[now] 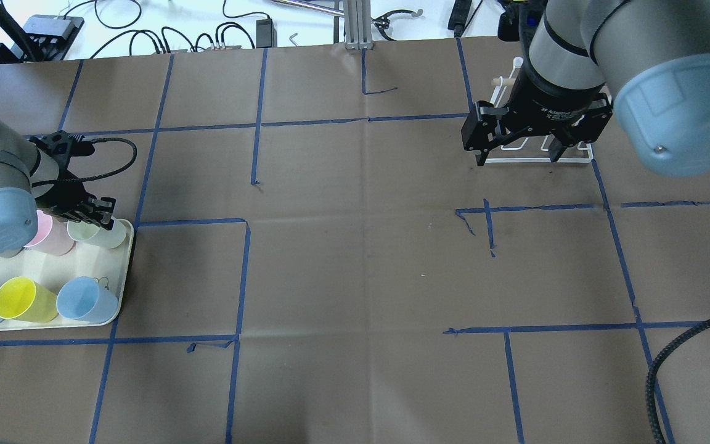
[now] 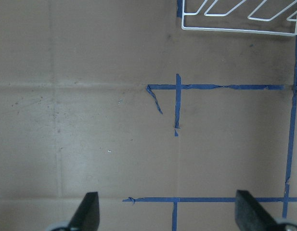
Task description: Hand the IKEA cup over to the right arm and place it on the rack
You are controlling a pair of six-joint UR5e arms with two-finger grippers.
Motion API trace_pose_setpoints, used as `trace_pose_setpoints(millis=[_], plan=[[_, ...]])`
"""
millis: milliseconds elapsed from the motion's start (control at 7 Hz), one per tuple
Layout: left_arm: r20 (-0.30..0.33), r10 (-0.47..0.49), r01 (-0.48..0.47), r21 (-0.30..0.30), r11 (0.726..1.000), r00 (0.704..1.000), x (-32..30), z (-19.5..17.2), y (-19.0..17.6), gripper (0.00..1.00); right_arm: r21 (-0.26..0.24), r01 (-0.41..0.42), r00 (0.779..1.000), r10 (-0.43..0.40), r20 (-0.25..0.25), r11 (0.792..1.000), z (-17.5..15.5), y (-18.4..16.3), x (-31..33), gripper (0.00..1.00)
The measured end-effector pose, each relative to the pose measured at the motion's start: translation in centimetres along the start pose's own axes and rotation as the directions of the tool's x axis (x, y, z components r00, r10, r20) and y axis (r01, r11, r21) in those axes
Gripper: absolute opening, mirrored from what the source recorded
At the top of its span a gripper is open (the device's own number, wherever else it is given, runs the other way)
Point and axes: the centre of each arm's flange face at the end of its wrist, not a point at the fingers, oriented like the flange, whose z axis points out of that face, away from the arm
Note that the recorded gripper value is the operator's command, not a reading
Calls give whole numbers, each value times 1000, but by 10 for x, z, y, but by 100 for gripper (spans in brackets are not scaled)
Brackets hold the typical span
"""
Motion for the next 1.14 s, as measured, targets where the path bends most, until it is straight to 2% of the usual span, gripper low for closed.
trace_pose_setpoints(millis=[286, 429, 571, 857, 1000, 1143], plan=[[14, 5, -6, 30, 1000, 1000, -2, -32, -10, 0, 2, 0, 1000, 0, 1, 1000, 0, 0, 0, 100], [8, 10, -10, 25, 1000, 1000, -1, -57, -16, 0, 10, 0, 1000, 0, 14, 1000, 0, -1, -1, 100], [-2, 21, -21, 8, 1000, 1000, 3, -88, -25, 0, 38, -2, 999, 0, 44, 999, 1, -5, -5, 99], [-21, 58, -59, -33, 998, 998, 29, -161, -51, 0, 162, -22, 992, 2, 127, 987, 18, -24, -14, 99], [-30, 75, -76, -36, 996, 997, 50, -190, -60, 0, 232, -64, 984, 21, 179, 971, 32, -30, -20, 99], [-59, 113, -114, -12, 993, 992, 78, -210, -64, 0, 294, -140, 964, 63, 257, 946, 47, -30, -26, 99]])
